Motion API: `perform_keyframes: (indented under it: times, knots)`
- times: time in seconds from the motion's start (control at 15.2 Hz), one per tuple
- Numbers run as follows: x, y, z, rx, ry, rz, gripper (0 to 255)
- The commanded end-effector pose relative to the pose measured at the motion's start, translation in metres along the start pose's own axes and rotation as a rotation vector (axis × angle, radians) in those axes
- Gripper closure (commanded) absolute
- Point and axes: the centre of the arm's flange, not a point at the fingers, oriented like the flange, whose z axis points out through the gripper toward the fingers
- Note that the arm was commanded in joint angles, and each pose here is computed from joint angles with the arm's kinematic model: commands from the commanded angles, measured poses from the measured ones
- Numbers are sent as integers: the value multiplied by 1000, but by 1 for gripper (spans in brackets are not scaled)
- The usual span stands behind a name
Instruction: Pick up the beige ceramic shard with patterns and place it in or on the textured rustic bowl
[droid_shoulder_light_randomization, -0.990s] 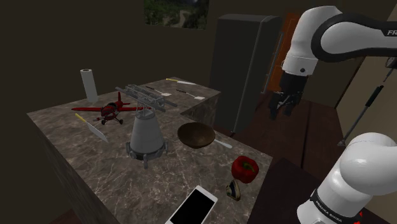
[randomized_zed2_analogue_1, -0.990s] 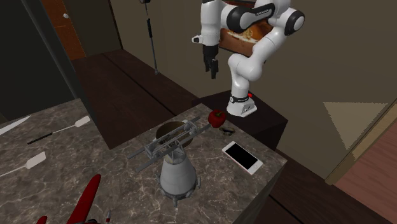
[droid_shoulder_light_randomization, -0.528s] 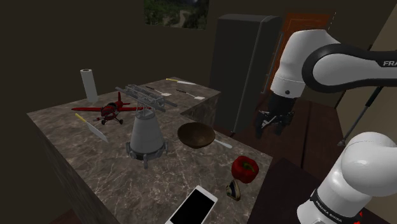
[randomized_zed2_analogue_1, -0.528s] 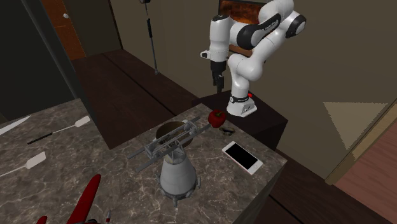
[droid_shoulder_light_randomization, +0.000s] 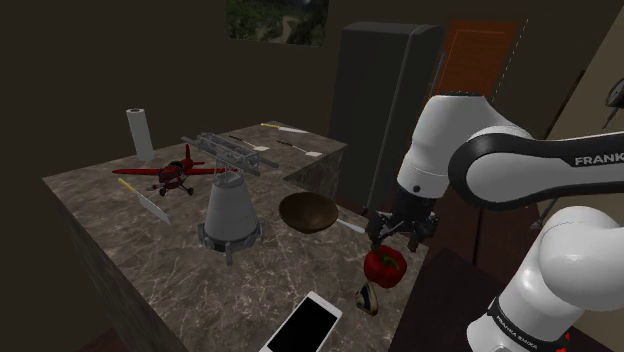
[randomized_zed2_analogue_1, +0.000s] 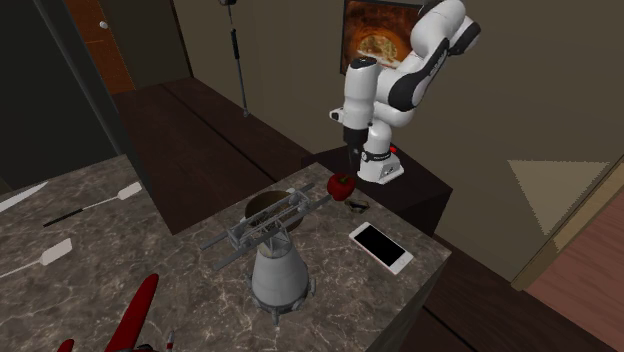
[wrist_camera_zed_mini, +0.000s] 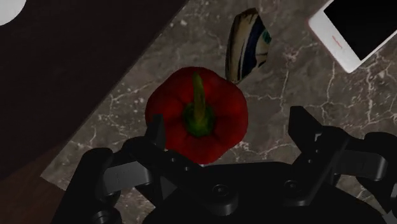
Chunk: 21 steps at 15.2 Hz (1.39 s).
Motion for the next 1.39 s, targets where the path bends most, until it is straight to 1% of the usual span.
perform_keyframes:
  times: [0.0,0.26,0.79,1.32]
  knots:
    - [-9,-19,21,9,7,48,0]
    - [-22,-55,56,22,20,137,0]
    - [-22,-58,99,23,21,142,0]
    - [-22,-58,99,23,21,142,0]
